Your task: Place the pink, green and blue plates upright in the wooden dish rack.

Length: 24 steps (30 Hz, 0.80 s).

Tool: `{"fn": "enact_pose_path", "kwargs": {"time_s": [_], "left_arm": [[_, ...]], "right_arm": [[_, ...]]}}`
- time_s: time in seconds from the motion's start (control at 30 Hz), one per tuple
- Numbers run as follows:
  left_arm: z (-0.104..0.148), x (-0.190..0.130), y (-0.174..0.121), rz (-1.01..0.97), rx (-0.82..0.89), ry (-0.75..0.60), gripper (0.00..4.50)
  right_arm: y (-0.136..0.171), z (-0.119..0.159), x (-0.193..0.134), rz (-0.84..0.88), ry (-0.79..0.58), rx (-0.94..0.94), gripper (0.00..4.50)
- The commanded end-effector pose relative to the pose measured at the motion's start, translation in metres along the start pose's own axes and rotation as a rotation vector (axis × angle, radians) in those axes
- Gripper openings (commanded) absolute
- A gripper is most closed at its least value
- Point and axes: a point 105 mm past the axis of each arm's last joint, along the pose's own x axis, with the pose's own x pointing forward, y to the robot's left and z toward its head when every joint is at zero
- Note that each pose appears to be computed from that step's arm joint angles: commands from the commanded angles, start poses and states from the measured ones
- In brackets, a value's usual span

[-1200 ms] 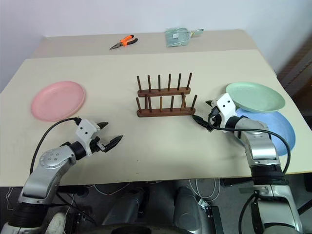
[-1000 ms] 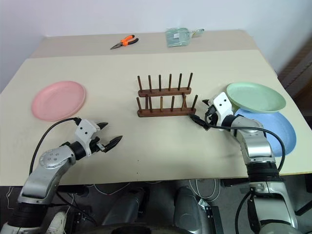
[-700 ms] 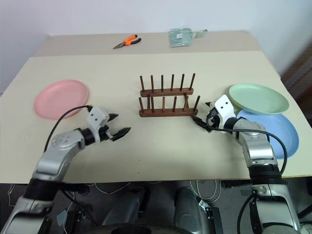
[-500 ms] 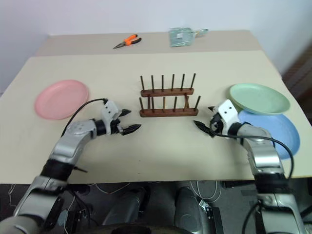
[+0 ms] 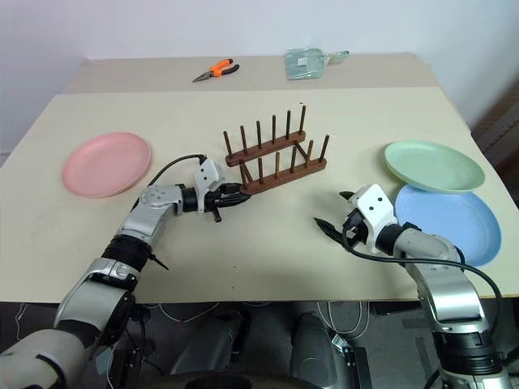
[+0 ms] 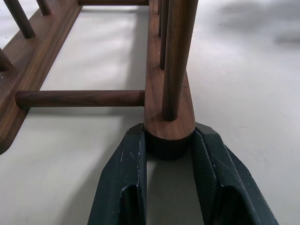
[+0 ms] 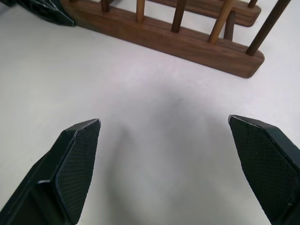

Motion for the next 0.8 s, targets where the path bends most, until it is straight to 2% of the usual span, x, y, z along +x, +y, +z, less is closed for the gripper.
{"fn": "enact_pose_path", "kwargs": {"time_s": [0.03,0.23,0.5,0.8], "left_arm": [[-0.006,-0.010,-0.024,-0.124,0.005,0.019,0.73],[0.000,-0.037,-0.053,-0.256,0.081,0.058,0.73],[-0.013,-0.045,-0.042,-0.169,0.056,0.119,0.73],[-0.014,-0.049,-0.036,-0.121,0.061,0.123,0.73]], "right_arm": [[-0.002,0.007,-0.002,0.028,-0.009,-0.033,4.50],[-0.009,-0.005,-0.011,0.050,0.054,-0.031,4.50],[-0.011,-0.021,-0.023,0.069,0.123,-0.034,4.50],[-0.009,-0.026,-0.013,0.077,0.108,-0.052,4.50]]}}
